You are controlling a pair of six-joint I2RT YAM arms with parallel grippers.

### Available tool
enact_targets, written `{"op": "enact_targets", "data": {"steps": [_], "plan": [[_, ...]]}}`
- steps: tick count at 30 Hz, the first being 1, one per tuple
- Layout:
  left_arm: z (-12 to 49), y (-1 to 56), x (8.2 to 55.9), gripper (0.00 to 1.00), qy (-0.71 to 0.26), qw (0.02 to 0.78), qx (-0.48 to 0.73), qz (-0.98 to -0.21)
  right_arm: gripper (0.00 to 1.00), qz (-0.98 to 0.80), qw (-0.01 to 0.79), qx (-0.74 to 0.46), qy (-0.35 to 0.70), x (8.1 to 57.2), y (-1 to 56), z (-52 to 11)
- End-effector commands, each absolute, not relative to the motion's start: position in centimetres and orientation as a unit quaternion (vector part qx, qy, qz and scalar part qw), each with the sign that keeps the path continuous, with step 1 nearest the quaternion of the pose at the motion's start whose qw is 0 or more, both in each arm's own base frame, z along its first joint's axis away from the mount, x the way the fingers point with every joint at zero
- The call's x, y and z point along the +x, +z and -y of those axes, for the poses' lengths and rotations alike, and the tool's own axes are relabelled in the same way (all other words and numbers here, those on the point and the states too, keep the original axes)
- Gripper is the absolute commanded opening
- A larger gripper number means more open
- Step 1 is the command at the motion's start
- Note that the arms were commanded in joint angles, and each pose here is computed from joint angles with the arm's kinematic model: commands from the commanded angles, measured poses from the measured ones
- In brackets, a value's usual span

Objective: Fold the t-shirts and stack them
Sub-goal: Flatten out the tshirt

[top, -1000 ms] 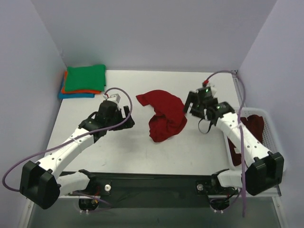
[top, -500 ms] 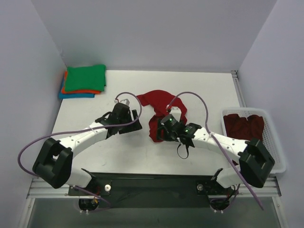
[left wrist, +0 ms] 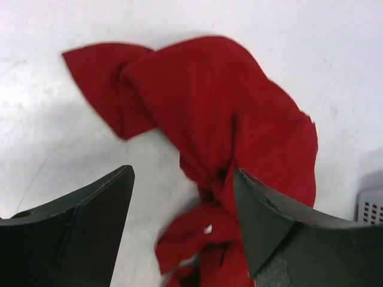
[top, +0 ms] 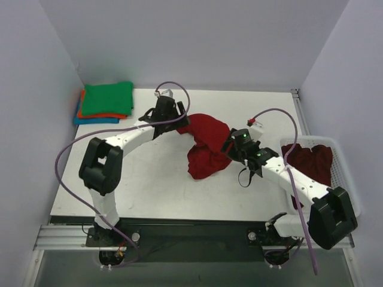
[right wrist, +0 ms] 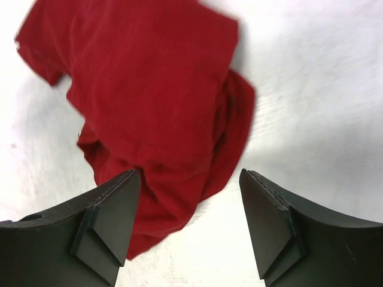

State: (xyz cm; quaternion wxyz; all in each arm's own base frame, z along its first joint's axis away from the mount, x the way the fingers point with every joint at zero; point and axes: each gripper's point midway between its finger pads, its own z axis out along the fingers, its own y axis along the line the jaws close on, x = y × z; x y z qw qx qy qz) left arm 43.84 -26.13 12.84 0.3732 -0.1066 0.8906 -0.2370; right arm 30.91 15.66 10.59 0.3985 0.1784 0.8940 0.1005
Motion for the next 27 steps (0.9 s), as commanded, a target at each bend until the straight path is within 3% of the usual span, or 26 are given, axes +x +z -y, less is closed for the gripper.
{"op": "enact_targets", "data": {"steps": [1,11,20,23,25,27], "plan": [[27.5,13.4,48.2,0.78,-0.240,0.406,-0.107,-0.875,0.68,-0.886,0.401,0.209,0.107,31.2,11.1,-13.5],[28.5,8.1,51.4,0.73,-0.221,0.352,-0.197,-0.888,0.68,-0.876,0.390,0.251,0.132,31.7,11.6,-10.1],[29.5,7.4,53.0,0.72,-0.248,0.352,-0.208,-0.878,0.68,-0.877,0.379,0.247,0.158,32.9,11.6,-10.8],[30.2,7.4,53.7,0.67,-0.259,0.353,-0.204,-0.876,0.68,-0.879,0.376,0.245,0.163,33.9,11.3,-11.3],[30.5,7.3,53.9,0.56,-0.264,0.352,-0.205,-0.874,0.68,-0.880,0.369,0.242,0.175,34.5,10.8,-12.0],[30.9,7.0,54.2,0.51,-0.272,0.352,-0.201,-0.873,0.68,-0.881,0.363,0.248,0.174,35.2,10.1,-12.1]]}}
